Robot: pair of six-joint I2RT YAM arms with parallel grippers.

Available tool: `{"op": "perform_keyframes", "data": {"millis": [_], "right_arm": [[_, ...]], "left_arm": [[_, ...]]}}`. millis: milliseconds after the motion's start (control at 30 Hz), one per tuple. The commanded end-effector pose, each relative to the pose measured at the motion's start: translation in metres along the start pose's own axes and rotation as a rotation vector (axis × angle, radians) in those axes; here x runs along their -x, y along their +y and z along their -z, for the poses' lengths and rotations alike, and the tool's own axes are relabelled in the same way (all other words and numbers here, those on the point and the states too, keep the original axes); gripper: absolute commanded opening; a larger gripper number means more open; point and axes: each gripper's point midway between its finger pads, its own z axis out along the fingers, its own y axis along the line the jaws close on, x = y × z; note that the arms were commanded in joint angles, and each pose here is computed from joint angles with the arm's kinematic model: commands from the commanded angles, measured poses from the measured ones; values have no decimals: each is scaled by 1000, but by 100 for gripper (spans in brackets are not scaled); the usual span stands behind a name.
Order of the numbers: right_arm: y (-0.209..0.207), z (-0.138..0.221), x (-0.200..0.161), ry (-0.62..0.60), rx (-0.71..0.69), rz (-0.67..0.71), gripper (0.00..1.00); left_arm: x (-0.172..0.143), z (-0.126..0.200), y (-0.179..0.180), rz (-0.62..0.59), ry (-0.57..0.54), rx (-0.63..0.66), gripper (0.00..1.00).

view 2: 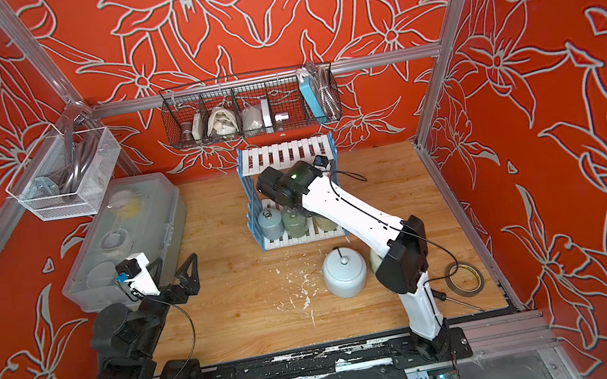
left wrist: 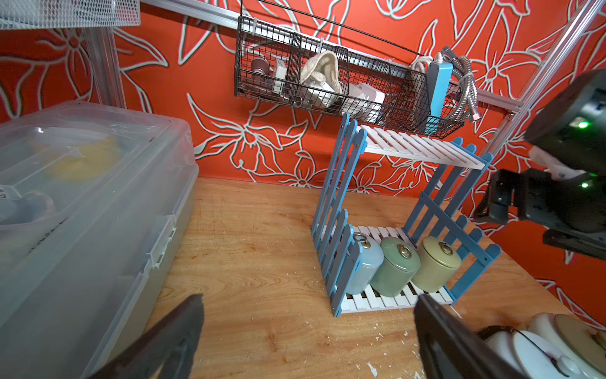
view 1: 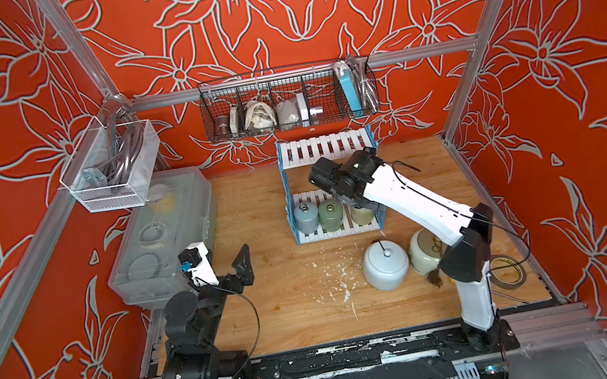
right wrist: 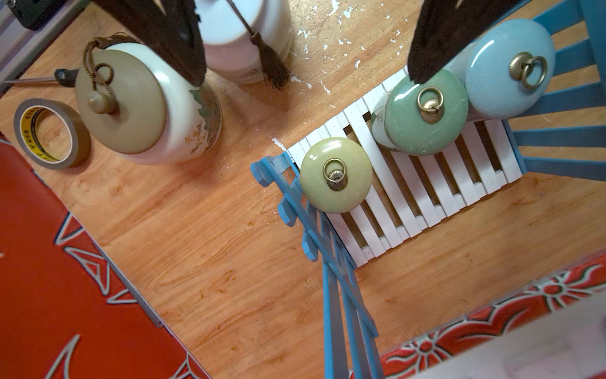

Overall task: Remove the tea canisters from the shelf
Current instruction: Pick up the tea canister from the shelf.

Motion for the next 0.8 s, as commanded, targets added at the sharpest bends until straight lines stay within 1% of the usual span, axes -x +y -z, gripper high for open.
{"op": "perform_keyframes", "data": {"millis": [0, 100, 200, 300, 667, 767], "right_arm": [[-7, -3, -4, -5, -77, -17, 99], [1, -14, -5, -24, -83, -46, 99], [4, -28, -10, -21, -97, -92, 99], [9, -41, -17, -20, -97, -123, 99], [9, -94, -29, 20, -148, -231, 99], [13, -106, -35, 35, -146, -246, 99]], "left_arm": [[6, 2, -3, -14, -34, -14, 99], [6, 2, -4, -15, -36, -21, 99], [6, 2, -2, -14, -34, -10, 99], [5, 2, -6, -14, -37, -31, 99], [3, 0, -3, -12, -25, -18, 99], [2, 0, -7, -13, -28, -39, 99]]}}
